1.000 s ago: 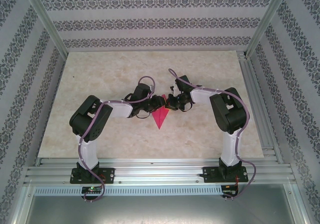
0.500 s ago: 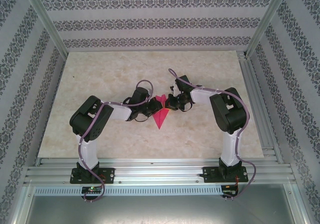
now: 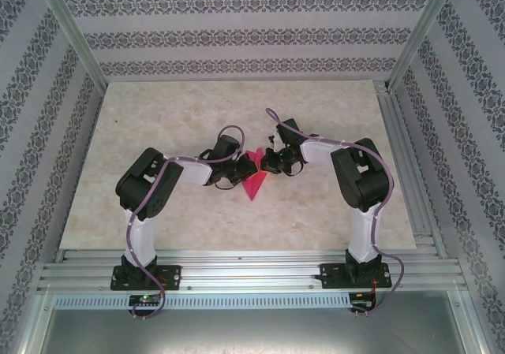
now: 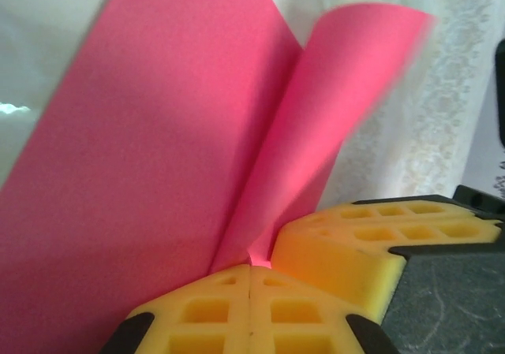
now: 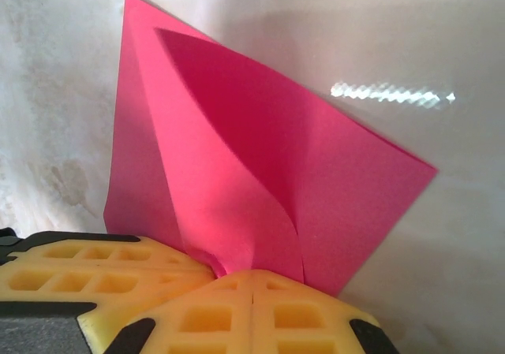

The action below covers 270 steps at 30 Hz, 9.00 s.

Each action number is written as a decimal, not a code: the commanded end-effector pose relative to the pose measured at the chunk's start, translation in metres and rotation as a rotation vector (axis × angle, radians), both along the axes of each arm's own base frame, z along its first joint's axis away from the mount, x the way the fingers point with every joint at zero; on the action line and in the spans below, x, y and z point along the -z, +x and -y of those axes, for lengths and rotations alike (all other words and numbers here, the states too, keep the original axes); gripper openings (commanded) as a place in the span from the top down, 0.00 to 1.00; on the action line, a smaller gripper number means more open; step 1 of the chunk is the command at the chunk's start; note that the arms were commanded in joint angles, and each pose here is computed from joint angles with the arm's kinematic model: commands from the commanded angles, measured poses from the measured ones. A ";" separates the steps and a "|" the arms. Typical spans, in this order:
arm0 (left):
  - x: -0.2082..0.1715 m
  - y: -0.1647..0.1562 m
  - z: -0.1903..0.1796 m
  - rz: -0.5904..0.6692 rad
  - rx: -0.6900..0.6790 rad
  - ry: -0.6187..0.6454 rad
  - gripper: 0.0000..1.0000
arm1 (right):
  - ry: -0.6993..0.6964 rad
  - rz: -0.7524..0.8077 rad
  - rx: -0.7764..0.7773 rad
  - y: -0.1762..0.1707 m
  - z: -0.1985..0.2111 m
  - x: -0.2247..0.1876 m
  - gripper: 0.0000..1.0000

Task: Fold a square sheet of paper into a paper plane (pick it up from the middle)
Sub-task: Fourth fold the wing at the center of the table.

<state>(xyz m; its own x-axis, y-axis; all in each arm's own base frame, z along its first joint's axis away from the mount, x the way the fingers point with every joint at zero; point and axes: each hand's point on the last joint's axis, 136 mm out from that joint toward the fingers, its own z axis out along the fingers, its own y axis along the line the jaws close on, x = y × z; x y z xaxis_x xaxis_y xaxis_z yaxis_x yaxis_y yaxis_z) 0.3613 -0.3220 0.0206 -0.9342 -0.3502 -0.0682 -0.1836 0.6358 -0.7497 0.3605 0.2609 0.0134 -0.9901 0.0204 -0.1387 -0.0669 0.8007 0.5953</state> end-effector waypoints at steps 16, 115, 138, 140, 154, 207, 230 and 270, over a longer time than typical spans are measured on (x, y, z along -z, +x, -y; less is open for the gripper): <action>-0.060 0.020 0.001 0.132 0.021 0.059 0.85 | -0.085 -0.013 0.004 0.000 0.014 0.012 0.97; 0.011 0.067 0.006 0.033 0.064 0.134 0.76 | 0.099 -0.041 0.016 -0.055 -0.026 0.000 0.90; 0.012 0.066 0.007 0.032 0.077 0.131 0.77 | 0.178 -0.097 0.012 -0.092 -0.043 0.014 0.90; 0.014 0.064 0.007 0.029 0.080 0.133 0.77 | 0.182 -0.115 0.021 -0.094 -0.043 0.024 0.90; 0.012 0.066 0.007 0.033 0.079 0.132 0.77 | 0.149 -0.037 -0.023 -0.104 -0.053 -0.017 0.90; -0.033 0.042 0.014 0.027 0.201 -0.175 0.72 | 0.044 -0.127 0.029 -0.111 -0.025 0.034 0.93; -0.022 0.047 0.031 -0.004 0.244 -0.074 0.66 | 0.021 -0.130 0.022 -0.110 -0.024 0.034 0.93; -0.085 0.161 0.036 0.197 0.219 -0.053 0.58 | 0.083 -0.019 -0.019 -0.085 -0.036 -0.023 0.87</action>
